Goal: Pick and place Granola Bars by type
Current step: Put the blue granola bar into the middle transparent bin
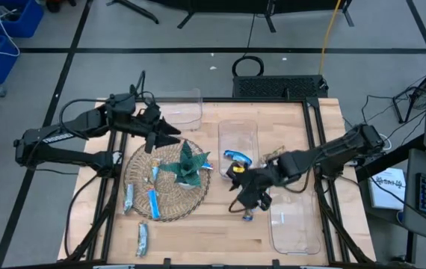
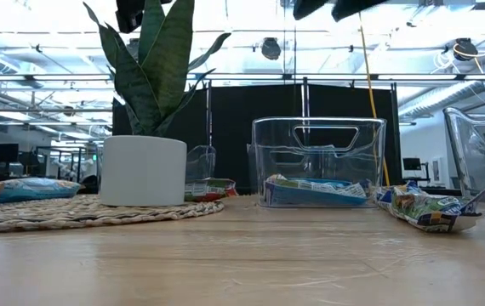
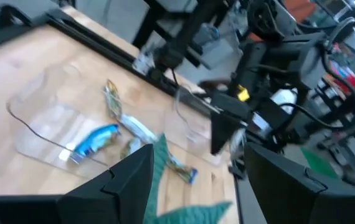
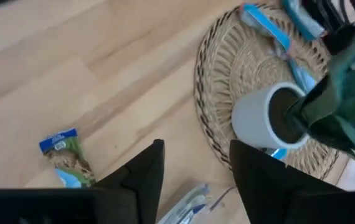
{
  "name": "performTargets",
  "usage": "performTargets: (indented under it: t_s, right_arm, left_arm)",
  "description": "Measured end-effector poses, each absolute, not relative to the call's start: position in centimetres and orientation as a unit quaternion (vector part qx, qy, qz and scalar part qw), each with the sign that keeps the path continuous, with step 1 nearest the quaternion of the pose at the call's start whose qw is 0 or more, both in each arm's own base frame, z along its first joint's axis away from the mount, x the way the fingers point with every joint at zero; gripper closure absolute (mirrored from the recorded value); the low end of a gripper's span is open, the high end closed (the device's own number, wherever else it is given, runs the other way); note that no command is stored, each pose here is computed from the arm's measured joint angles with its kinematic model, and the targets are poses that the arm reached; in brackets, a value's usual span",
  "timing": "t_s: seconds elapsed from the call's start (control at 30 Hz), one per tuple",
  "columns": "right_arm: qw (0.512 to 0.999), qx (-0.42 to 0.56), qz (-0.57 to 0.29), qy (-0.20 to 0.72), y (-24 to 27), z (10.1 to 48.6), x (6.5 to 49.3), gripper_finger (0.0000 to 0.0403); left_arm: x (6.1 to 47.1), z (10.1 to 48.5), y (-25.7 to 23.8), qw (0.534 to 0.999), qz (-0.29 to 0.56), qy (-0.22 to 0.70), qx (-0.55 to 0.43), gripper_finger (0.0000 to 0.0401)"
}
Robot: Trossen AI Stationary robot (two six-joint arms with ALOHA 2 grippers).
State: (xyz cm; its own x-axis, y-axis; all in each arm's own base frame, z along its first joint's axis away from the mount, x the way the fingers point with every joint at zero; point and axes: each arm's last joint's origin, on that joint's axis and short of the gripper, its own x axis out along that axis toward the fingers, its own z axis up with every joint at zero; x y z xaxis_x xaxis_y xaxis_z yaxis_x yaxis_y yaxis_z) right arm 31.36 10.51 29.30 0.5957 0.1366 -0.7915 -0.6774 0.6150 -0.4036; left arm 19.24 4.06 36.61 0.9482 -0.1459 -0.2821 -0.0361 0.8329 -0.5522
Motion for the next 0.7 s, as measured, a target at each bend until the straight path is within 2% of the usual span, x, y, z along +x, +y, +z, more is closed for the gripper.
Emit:
performTargets:
  t_s: [0.23, 0.37, 0.5, 0.7]
  right_arm:
    - [0.796, -0.362, 0.248, 0.418, 12.1, 27.2, 31.6, 0.0190]
    - [0.773, -0.366, 0.289, 0.429, 13.0, 26.0, 31.6, 0.0163]
    - [0.728, -0.357, 0.358, 0.462, 13.8, 24.2, 31.2, 0.0150]
    - [0.662, -0.376, 0.408, 0.504, 13.7, 21.4, 31.5, 0.0160]
  left_arm:
    - [19.1, 36.1, 3.9, 0.935, -0.034, 0.187, -0.299, 0.0148]
    - [19.1, 36.1, 4.0, 0.935, -0.031, 0.187, -0.299, 0.0148]
    - [19.1, 36.1, 4.0, 0.934, -0.030, 0.187, -0.302, 0.0148]
    - [19.1, 36.1, 4.0, 0.933, -0.029, 0.187, -0.306, 0.0148]
